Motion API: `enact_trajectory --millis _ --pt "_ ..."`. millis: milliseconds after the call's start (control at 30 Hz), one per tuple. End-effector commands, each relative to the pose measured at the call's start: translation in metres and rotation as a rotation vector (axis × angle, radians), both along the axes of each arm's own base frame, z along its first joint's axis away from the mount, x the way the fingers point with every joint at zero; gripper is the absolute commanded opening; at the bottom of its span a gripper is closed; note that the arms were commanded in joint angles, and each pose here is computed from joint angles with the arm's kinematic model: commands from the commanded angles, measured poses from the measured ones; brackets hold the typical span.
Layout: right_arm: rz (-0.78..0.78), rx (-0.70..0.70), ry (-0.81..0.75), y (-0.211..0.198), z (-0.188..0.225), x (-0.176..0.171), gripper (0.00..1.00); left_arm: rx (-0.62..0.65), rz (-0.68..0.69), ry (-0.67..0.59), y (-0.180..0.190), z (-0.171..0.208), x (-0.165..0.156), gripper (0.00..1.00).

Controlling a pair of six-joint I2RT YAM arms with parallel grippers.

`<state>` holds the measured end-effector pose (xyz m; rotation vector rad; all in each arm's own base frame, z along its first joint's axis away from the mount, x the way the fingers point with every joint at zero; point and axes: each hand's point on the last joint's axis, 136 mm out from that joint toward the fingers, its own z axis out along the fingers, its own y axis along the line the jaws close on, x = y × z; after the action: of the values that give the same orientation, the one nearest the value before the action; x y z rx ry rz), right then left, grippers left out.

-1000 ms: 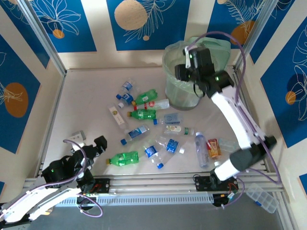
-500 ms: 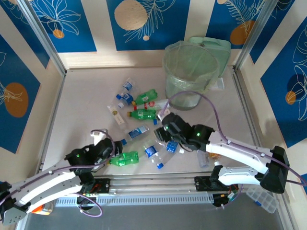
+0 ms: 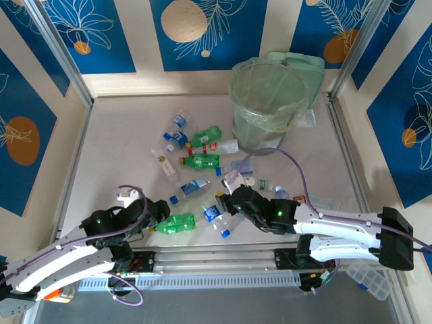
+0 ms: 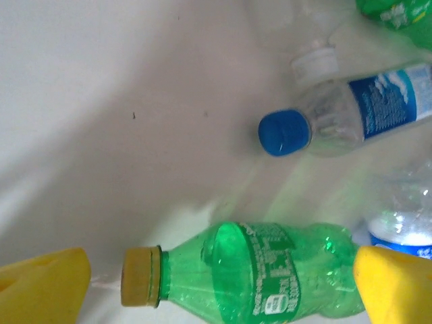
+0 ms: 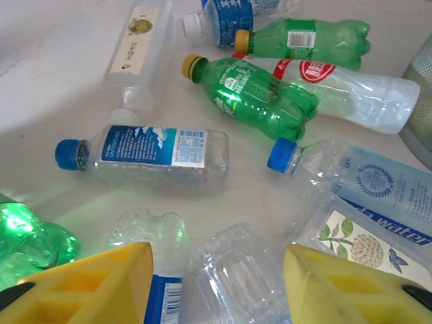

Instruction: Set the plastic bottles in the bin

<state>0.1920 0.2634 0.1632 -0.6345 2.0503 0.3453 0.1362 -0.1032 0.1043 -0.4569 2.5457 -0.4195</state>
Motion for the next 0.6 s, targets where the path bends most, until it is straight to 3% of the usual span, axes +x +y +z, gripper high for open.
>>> enact_trajectory --millis 0,333,500,567 --pt "-0.049 0.080 -0.037 0.001 0.017 0.007 0.54 0.072 -0.092 0.033 -0.009 -0.002 -0.003 0.99" --pt "0.002 0.196 -0.051 -0.008 0.039 -0.005 0.56 0.739 -0.458 0.117 -0.021 0.034 0.005 0.99" --pt "0.021 0.293 -0.075 -0.022 0.057 -0.013 0.57 0.941 -0.698 0.070 -0.044 0.046 0.011 0.99" --pt "0.020 0.329 -0.086 -0.029 0.064 -0.016 0.57 0.909 -0.787 0.067 -0.057 0.039 0.008 0.99"
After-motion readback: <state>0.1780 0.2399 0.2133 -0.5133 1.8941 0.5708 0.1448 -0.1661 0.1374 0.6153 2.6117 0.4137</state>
